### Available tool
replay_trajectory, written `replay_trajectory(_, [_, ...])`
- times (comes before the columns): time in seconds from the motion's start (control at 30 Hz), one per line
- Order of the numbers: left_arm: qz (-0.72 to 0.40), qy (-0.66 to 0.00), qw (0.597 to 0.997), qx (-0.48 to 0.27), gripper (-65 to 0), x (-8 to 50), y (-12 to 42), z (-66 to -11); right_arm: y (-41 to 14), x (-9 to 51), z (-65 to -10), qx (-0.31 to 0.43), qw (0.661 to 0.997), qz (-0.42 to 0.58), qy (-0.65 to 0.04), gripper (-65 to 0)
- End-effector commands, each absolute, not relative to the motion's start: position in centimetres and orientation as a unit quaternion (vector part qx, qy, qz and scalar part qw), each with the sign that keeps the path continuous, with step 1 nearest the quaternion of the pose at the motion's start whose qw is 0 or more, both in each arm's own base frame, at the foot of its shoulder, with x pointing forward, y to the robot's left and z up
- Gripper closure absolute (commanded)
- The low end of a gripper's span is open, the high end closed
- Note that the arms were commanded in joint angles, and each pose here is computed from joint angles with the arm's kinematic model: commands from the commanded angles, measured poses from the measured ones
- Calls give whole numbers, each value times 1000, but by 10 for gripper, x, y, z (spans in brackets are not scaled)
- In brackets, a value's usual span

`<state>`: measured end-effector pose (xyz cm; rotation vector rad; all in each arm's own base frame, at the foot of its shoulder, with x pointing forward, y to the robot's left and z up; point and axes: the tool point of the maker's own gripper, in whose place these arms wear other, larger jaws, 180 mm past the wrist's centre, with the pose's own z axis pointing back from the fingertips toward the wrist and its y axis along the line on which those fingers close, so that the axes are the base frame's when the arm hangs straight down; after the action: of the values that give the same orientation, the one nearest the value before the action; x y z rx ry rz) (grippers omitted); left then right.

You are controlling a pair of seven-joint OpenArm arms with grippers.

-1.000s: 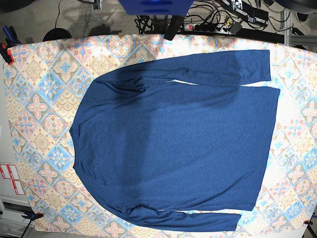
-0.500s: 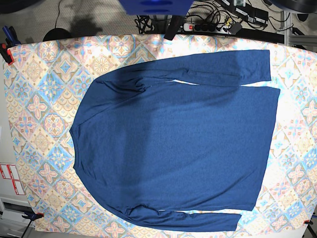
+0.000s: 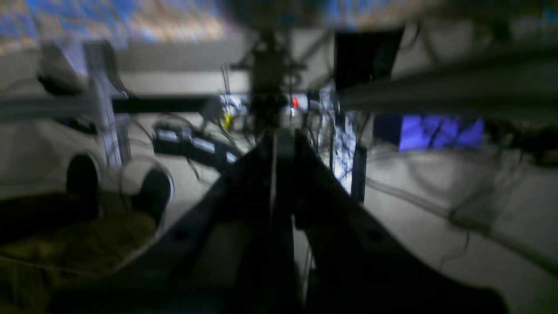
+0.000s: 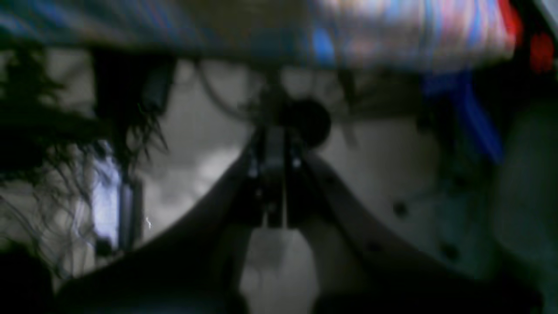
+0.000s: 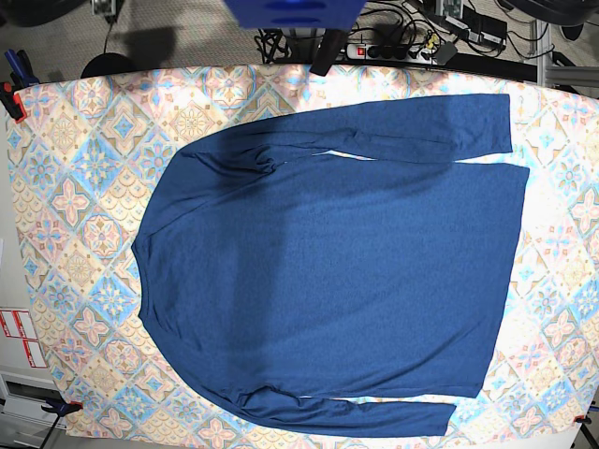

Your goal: Fold the T-shirt properly

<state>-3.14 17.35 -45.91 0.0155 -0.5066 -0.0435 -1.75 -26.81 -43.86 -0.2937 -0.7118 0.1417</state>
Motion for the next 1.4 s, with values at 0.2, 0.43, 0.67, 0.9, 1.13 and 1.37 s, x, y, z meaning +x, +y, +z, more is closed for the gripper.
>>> replay_trajectory(0.2, [23,-267,963,-4,-16,19,177,-447,-258,38,-410,-144,915,75,-369,-7])
replay_trajectory(0.43, [177,-283,943,-9,-23,48,230,-433,-229,89,-398,-119,914,70,-381,-7])
replay_trajectory(0.67, [270,-307,913,0,-235,72,283,-416,-198,108,-407,-81,919,75,-379,-7])
replay_trajectory(0.9, [312,-318,895,-11,-248,99,305,-410,-184,126,-408,-66,917,77,-386,-7])
replay_trajectory(1.13, [338,-284,897,-21,-248,97,308,-434,-178,127,-410,-59,919,78,-382,-7])
replay_trajectory(1.37, [348,-281,894,-23,-248,100,310,-441,-177,133,-408,-58,916,77,-389,-7])
